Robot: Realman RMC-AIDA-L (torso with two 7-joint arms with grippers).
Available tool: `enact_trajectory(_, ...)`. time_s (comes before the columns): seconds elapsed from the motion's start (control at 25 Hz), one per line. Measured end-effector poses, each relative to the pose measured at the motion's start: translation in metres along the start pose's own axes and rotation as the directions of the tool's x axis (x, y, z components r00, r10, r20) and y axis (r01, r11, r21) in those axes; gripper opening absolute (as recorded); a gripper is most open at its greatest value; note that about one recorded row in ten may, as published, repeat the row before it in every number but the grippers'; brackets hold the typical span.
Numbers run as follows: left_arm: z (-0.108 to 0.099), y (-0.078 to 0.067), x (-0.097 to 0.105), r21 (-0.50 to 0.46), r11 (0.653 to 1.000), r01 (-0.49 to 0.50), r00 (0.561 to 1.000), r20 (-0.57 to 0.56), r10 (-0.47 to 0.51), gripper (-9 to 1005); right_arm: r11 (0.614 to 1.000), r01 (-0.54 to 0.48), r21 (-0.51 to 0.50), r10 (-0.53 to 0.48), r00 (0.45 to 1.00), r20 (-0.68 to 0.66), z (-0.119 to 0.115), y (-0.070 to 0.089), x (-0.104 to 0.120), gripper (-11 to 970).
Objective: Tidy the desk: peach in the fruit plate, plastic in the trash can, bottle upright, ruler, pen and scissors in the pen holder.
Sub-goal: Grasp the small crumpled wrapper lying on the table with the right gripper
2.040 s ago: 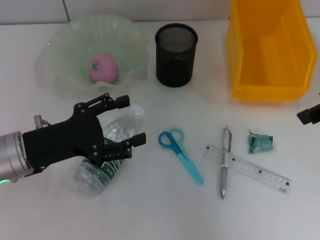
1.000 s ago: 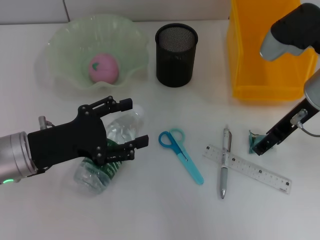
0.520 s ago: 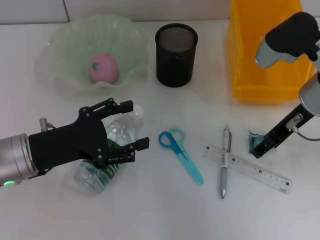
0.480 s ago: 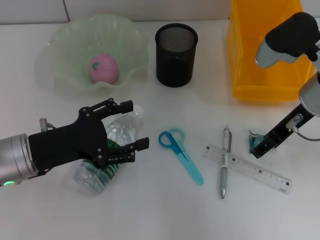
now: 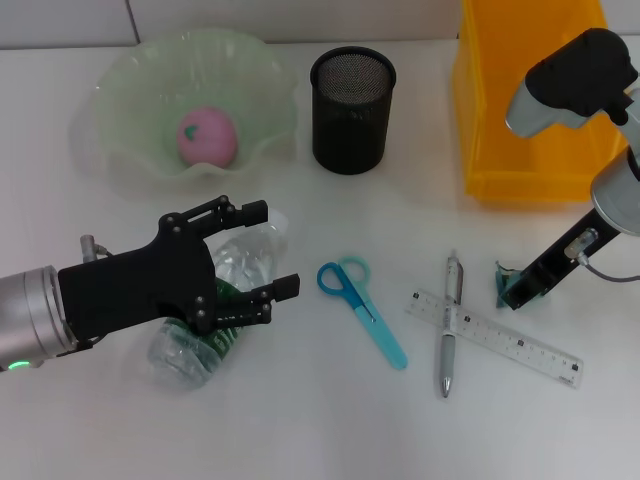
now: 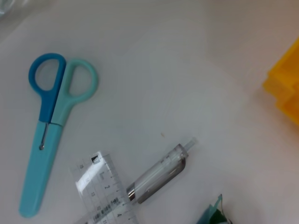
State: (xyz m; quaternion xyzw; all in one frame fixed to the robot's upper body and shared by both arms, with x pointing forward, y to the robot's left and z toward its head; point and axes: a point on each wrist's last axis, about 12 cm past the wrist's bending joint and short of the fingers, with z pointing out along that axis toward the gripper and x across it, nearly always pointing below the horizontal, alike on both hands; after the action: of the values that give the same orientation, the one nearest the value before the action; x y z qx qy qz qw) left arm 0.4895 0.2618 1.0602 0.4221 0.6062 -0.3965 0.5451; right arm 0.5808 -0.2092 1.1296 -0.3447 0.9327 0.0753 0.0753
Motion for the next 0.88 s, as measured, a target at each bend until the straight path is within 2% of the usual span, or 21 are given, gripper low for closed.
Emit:
enact_trajectory(0.4,0.0001,0.0,-0.0002,0.002,1.0,0.0,1.0,0.001,0.0,864,1.0,-0.003,-0.01,0.003,1.0,0.008,0.0043,-0.0001,-0.0012,541)
enact_trajectory(0.88,0.0002,0.0003,-0.0003,0.0,1.0,0.005,1.0,0.0,-0.005,863,1.0,-0.006,-0.007,0.006,1.0,0.02,0.0027,-0.0014,-0.0014,353)
